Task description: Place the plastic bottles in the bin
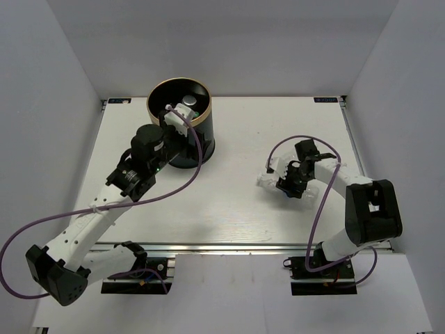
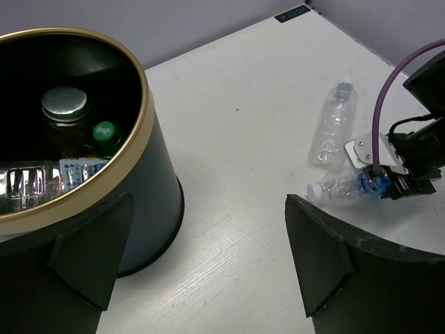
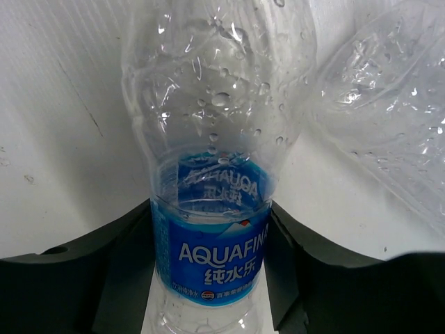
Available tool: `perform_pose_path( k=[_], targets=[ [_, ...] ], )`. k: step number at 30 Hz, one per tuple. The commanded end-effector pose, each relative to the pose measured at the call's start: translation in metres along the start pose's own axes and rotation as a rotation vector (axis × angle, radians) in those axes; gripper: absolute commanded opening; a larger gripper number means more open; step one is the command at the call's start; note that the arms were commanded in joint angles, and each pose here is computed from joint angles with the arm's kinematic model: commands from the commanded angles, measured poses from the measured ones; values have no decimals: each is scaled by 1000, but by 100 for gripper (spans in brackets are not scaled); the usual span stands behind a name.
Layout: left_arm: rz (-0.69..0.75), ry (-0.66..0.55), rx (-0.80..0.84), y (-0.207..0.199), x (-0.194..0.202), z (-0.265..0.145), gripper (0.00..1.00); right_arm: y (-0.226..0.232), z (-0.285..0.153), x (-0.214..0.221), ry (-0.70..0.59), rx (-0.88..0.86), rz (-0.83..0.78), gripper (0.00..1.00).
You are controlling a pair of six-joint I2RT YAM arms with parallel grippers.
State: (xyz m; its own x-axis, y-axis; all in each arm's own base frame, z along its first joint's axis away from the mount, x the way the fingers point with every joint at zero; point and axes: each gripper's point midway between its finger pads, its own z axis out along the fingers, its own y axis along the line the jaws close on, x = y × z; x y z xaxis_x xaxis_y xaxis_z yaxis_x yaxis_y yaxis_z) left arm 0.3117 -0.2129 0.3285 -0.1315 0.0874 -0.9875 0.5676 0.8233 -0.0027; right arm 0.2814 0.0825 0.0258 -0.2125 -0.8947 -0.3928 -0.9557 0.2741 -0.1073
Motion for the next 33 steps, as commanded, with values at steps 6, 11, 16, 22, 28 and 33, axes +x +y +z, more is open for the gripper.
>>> perform_pose_path(
  k=[6, 11, 16, 22, 28, 33],
  targets=[
    [-6, -65, 84, -16, -5, -22, 100, 43, -65, -51, -190, -160, -63, 12],
    [-4, -145, 57, -11, -15, -49, 100, 25, -181, -165, -507, -125, -193, 10],
    [-33, -294, -109, 20, -27, -110, 100, -29, -236, -258, -747, 29, -208, 10],
    [-48, -290, -215, 38, -4, -136, 100, -59, -299, -365, -1087, 59, -283, 12],
    [-49, -298, -215, 38, -4, -141, 100, -62, -311, -437, -1335, -64, -340, 12],
    [-45, -252, -225, 40, 5, -132, 100, -64, -311, -480, -1446, -24, -432, 14]
  ],
)
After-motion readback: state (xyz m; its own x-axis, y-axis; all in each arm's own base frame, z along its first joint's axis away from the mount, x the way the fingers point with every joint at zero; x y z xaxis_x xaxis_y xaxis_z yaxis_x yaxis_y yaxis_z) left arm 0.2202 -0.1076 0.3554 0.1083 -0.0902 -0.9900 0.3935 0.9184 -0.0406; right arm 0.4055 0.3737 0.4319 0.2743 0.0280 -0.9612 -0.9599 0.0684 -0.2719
